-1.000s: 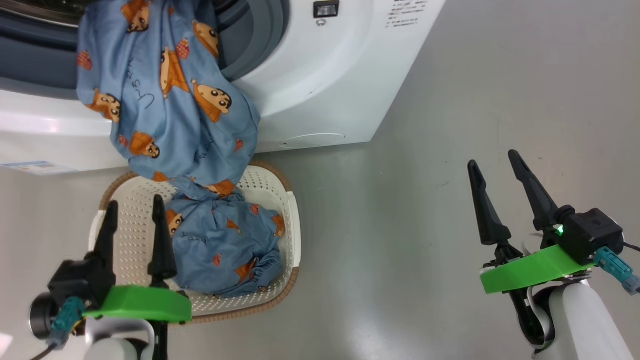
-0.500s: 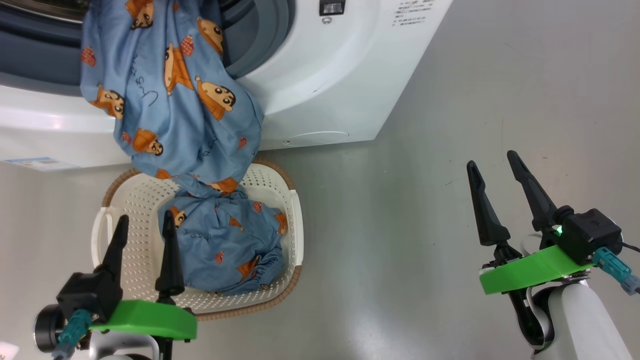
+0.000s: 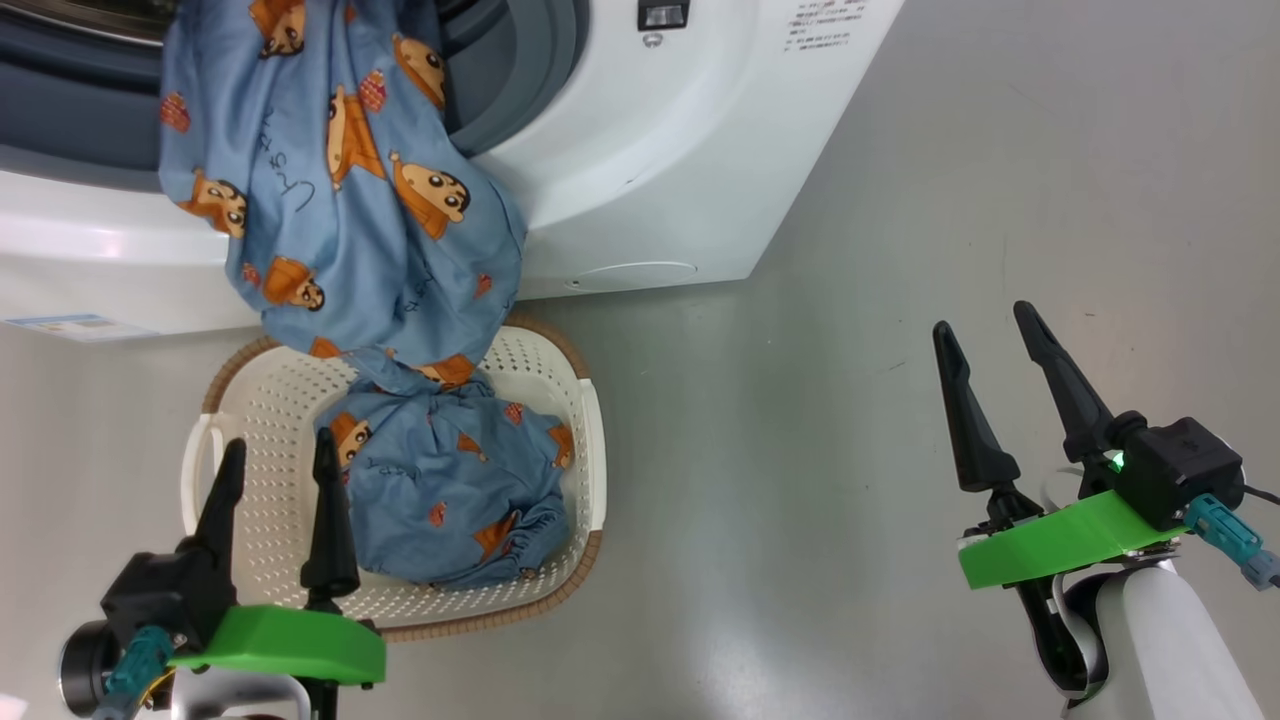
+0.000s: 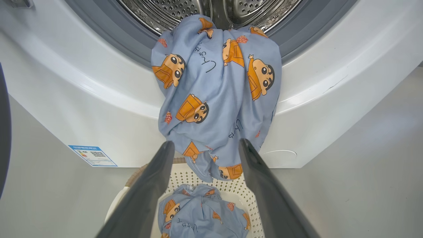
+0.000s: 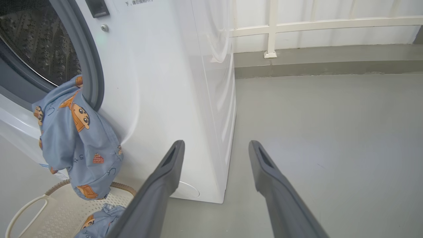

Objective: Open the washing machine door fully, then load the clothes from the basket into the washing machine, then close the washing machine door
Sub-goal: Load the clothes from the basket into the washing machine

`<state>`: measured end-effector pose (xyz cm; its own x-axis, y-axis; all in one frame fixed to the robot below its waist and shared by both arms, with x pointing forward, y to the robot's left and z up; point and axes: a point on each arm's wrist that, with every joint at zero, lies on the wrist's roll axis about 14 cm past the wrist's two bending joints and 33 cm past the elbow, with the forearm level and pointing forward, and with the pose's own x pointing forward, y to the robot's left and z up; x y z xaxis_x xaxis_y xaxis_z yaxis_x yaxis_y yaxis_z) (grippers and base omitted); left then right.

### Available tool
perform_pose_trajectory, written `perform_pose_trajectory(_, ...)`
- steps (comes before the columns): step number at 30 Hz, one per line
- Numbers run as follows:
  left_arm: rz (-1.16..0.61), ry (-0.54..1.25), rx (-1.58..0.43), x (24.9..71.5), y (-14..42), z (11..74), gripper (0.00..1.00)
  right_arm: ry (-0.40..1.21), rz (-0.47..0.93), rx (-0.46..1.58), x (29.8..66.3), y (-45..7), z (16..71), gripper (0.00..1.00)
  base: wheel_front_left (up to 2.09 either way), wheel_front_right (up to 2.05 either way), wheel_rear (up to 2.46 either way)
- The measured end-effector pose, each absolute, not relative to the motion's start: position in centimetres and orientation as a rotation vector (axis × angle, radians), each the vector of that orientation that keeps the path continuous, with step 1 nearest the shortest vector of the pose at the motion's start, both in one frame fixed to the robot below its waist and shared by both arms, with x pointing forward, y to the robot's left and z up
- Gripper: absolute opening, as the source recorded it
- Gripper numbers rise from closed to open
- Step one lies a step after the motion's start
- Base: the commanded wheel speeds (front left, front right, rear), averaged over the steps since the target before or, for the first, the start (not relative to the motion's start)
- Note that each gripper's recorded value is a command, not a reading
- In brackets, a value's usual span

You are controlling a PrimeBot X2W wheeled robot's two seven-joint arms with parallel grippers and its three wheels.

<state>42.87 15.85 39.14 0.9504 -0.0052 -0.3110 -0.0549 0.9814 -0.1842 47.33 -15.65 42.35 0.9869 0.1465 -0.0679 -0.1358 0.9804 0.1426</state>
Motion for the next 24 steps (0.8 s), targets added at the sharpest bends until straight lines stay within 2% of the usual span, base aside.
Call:
perform_pose_trajectory(7,0.024,0.343,-0.192,43.3,15.7,38.0,1.00,0.086,0.139,0.137,47.2,-15.8,42.1,1.00,0.00,0.00,0.00)
perform_pose_trajectory(15,-0.006,0.331,-0.188,46.1,14.9,36.8,1.00,0.099,0.121,0.130,46.8,-16.4,41.7,1.00,0.00,0.00,0.00)
perform_pose_trajectory(24,-0.028,0.358,-0.270,49.4,13.6,34.0,1.00,0.116,0.084,0.119,46.5,-17.7,41.1,1.00,0.00,0.00,0.00)
